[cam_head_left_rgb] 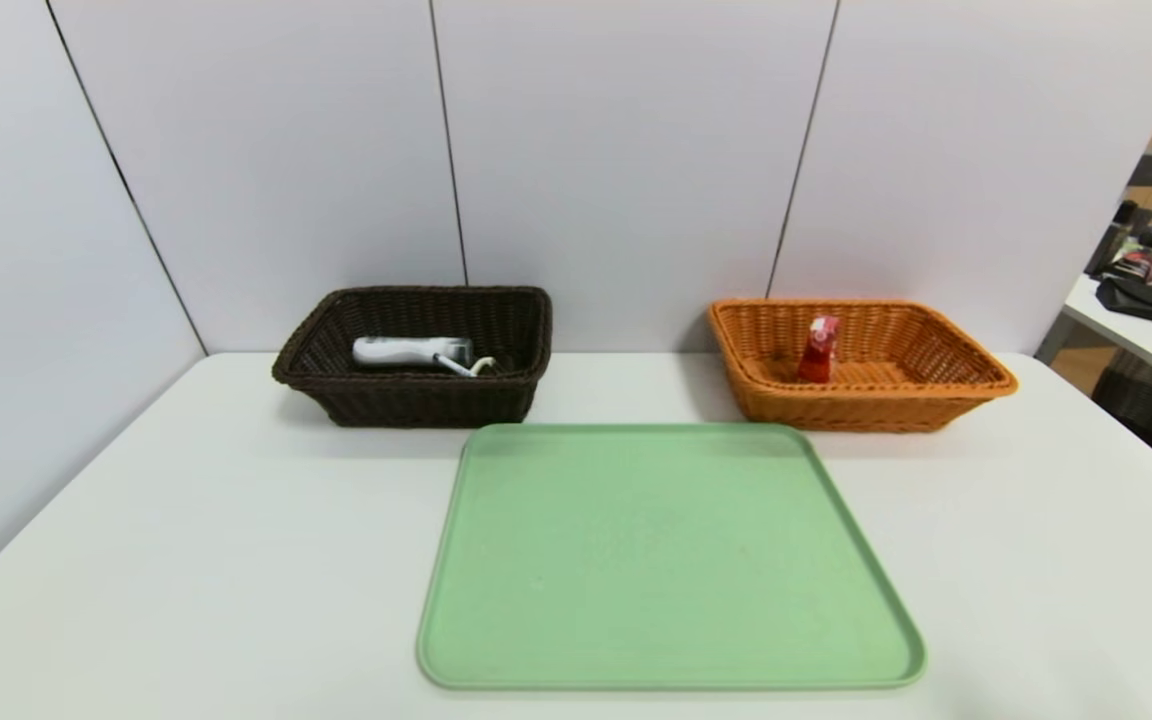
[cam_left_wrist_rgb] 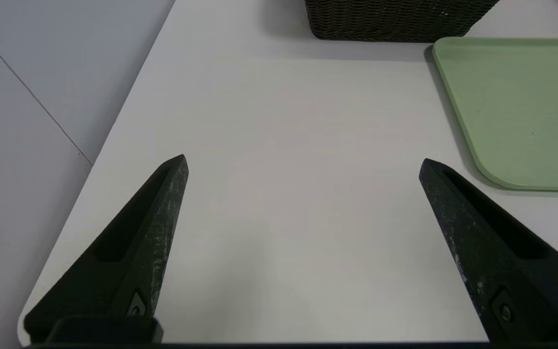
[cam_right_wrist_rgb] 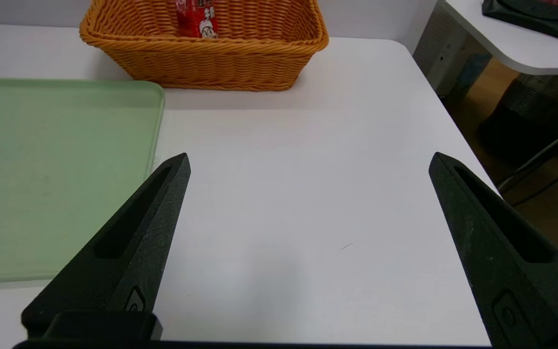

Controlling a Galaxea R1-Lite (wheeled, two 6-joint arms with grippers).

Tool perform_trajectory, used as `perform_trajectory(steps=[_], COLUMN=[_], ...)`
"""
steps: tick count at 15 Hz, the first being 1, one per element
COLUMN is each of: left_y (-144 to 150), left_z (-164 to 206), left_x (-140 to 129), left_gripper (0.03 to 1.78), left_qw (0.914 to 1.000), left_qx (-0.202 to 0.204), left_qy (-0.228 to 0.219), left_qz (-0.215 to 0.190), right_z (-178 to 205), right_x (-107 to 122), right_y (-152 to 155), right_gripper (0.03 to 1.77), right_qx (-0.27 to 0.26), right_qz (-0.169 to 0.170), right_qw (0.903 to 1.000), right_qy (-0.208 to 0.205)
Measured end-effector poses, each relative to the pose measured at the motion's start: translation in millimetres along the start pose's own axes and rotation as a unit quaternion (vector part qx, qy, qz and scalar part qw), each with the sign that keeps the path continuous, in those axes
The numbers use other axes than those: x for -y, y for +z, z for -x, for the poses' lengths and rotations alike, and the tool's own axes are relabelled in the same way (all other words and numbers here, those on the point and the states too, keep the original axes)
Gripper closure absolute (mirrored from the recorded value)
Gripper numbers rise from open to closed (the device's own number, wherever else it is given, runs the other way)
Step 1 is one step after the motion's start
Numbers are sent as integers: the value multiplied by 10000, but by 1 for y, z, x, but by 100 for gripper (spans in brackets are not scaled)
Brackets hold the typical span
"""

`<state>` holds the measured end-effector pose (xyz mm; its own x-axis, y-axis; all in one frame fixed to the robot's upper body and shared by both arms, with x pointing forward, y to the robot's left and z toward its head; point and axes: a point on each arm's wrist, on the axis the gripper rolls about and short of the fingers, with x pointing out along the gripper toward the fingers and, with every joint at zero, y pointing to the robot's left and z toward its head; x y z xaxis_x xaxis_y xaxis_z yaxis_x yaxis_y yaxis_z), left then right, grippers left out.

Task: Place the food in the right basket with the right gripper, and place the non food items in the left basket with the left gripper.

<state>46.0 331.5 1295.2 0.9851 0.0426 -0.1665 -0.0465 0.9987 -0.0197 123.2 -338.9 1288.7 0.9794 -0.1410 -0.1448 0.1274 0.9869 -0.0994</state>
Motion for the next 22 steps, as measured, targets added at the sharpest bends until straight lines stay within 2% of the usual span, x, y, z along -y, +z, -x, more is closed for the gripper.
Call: perform_trajectory(steps=[7, 15, 20, 22], left_y=[-17, -39, -50, -55], left_z=[11, 15, 16, 15], left_x=[-1, -2, -2, -3], left_gripper=[12, 12, 12, 12], left_qw=[9998, 9994, 9989, 9989], left_qx=[180, 332, 430, 445], left_qy=[-45, -111, -154, -142], left_qz=[-25, -66, -73, -72], right_z=[14, 31, 37, 38], right_x=[3, 4, 3, 2], right_y=[-8, -30, -52, -58], right_gripper=[10, 10, 10, 10], right_qx=[289, 687, 789, 811], right_qz=[-110, -237, -235, -214], right_qw=[9993, 9963, 9959, 9963], right_qy=[-221, -470, -364, -167])
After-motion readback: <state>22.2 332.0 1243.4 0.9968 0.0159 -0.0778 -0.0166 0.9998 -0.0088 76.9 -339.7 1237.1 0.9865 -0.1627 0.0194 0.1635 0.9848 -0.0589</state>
